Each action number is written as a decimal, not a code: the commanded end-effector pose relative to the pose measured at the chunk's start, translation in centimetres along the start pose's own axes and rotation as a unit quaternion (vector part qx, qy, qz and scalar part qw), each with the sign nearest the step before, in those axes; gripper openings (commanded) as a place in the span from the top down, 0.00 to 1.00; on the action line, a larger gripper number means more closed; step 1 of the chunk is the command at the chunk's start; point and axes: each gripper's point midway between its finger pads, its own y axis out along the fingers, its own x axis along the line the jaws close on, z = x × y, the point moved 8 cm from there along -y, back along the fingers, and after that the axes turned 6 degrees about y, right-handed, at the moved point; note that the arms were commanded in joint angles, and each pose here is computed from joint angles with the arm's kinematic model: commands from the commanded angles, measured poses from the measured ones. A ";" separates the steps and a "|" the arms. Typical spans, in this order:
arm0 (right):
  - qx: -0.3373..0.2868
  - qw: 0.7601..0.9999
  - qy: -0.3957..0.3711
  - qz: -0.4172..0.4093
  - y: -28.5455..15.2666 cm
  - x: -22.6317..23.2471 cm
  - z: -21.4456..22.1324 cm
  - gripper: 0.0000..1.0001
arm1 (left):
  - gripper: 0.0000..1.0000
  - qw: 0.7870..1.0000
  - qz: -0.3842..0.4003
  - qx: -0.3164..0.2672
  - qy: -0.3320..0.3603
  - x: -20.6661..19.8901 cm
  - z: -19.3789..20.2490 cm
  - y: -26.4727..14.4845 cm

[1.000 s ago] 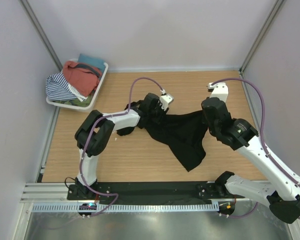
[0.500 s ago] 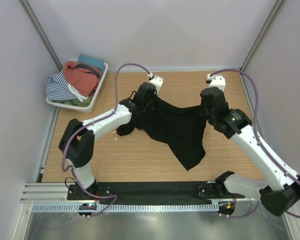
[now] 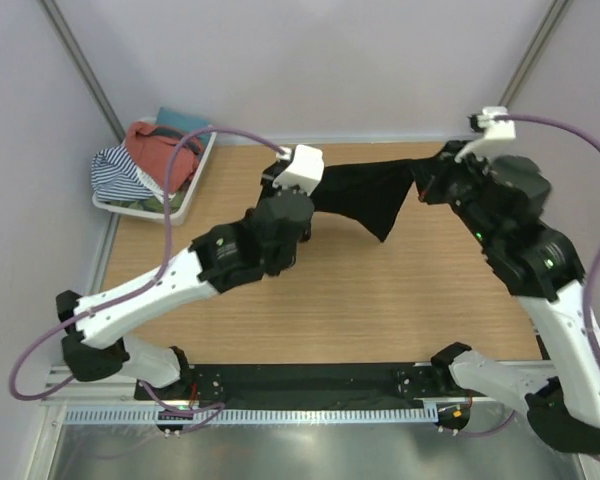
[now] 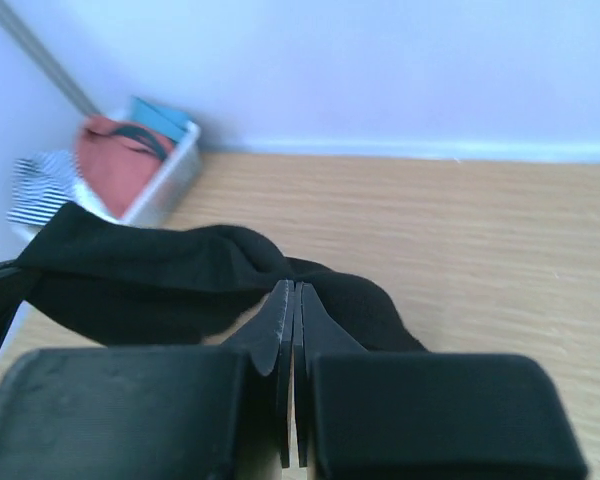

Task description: Fold and stack the tank tops

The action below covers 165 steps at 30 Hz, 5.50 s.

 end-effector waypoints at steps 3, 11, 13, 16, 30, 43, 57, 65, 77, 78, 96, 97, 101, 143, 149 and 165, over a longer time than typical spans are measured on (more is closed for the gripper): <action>-0.041 0.993 0.003 -0.108 -8.2 0.1 -1.2 0.99 | 1.00 0.992 -0.122 -0.033 0.023 3.6 -2.4 -9.8; -0.030 0.994 0.019 -0.101 -13.6 -1.3 -0.9 0.99 | 1.00 0.996 -0.078 -0.050 -0.004 2.8 -3.1 -16.1; -0.024 0.998 0.013 -0.061 -12.5 -1.6 -1.2 0.99 | 1.00 0.996 -0.060 -0.060 -0.021 2.8 -2.8 -15.6; 0.021 1.000 -0.005 0.004 -8.2 -2.2 0.3 0.99 | 1.00 0.994 -0.036 -0.080 -0.058 3.1 -1.5 -13.5; 0.112 0.986 0.035 0.120 12.7 -5.8 9.6 0.99 | 1.00 0.967 0.132 0.143 -0.162 -5.8 11.1 7.0; 0.117 0.984 0.034 0.131 16.0 -9.0 11.9 0.99 | 0.82 0.962 0.139 0.169 -0.163 -7.5 11.8 11.0; 0.118 0.977 0.029 0.178 16.0 -10.6 12.7 0.99 | 0.33 0.938 0.175 0.163 -0.252 -2.8 12.8 11.5; 0.116 0.976 0.038 0.180 16.2 -11.2 14.4 0.99 | 0.36 0.900 0.237 0.190 -0.312 -2.0 15.3 13.4; 0.119 0.975 0.035 0.186 16.5 -11.4 14.8 0.99 | 0.53 0.825 0.312 0.268 -0.387 -4.2 19.3 16.5; 0.119 0.974 0.035 0.187 16.6 -11.5 14.8 0.99 | 0.53 0.822 0.311 0.275 -0.389 -4.4 19.7 16.7; 0.119 0.975 0.042 0.183 17.0 -11.4 15.0 0.99 | 0.58 0.801 0.311 0.303 -0.412 -5.0 21.8 15.5; 0.120 0.975 0.044 0.183 17.0 -11.4 15.0 0.99 | 0.58 0.801 0.310 0.305 -0.411 -5.1 21.9 15.4; 0.122 0.975 0.043 0.182 17.1 -11.5 15.1 0.99 | 0.59 0.806 0.301 0.308 -0.407 -4.8 22.0 15.3; 0.077 0.984 0.045 0.153 13.8 -9.7 10.8 0.99 | 1.00 0.869 0.235 0.238 -0.364 0.9 15.0 11.7; 0.018 0.991 0.046 0.123 13.2 -7.7 5.6 0.99 | 1.00 0.917 0.128 0.148 -0.346 6.7 8.8 10.1; -0.169 0.981 0.017 -0.098 -4.6 -1.5 -4.2 0.99 | 1.00 0.912 0.144 -0.088 -0.374 16.7 -0.6 -7.1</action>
